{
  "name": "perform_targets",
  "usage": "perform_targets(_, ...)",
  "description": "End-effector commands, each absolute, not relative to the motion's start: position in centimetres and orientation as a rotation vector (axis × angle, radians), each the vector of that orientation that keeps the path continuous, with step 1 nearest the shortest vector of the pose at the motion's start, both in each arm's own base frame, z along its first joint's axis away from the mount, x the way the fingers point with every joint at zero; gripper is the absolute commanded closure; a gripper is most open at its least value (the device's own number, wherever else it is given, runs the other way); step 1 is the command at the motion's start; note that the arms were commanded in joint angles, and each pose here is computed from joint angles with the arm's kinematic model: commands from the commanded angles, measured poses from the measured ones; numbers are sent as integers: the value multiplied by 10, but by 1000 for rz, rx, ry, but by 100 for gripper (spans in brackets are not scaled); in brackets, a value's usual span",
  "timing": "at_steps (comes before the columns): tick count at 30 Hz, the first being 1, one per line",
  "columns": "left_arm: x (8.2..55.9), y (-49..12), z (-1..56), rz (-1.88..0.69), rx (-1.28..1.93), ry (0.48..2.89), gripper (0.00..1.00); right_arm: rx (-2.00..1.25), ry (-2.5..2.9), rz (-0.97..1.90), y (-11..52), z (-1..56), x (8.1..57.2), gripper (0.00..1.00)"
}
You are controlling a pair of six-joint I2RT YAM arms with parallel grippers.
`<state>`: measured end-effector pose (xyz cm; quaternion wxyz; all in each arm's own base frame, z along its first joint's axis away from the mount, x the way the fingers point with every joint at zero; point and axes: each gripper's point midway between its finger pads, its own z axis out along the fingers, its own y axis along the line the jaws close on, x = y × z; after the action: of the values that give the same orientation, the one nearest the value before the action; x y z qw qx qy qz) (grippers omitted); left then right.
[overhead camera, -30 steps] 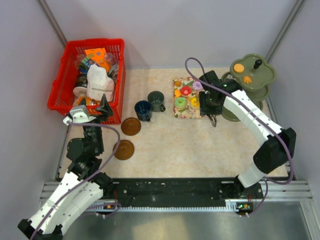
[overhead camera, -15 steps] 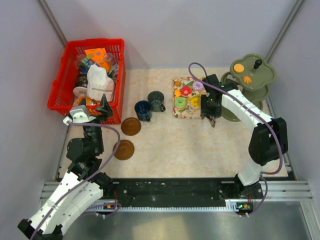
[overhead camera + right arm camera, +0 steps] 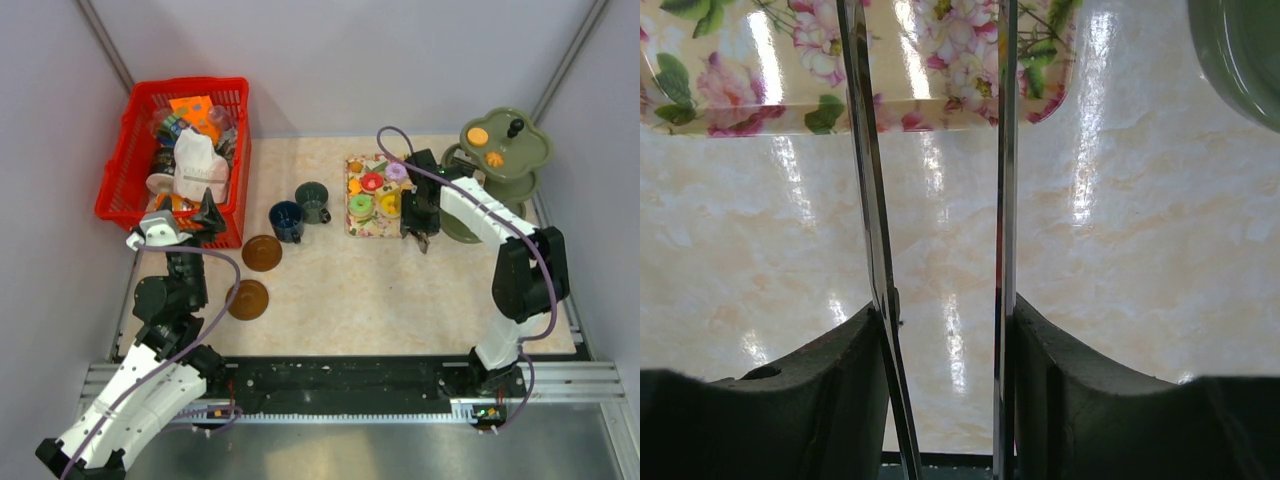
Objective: Serve the afternoon tea
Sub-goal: Pick up the desert from the tray.
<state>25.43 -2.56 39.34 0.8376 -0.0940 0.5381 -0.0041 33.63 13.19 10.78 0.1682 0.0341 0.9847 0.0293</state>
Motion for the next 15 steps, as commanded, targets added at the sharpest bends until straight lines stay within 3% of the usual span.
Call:
perform_targets(1,253,-26,398,-13,-197,1114,20,91,2784,107,135,107,345,56)
perform_targets(15,251,-25,400,-20,-201,1106,20,74,2850,116,138,91,344,57)
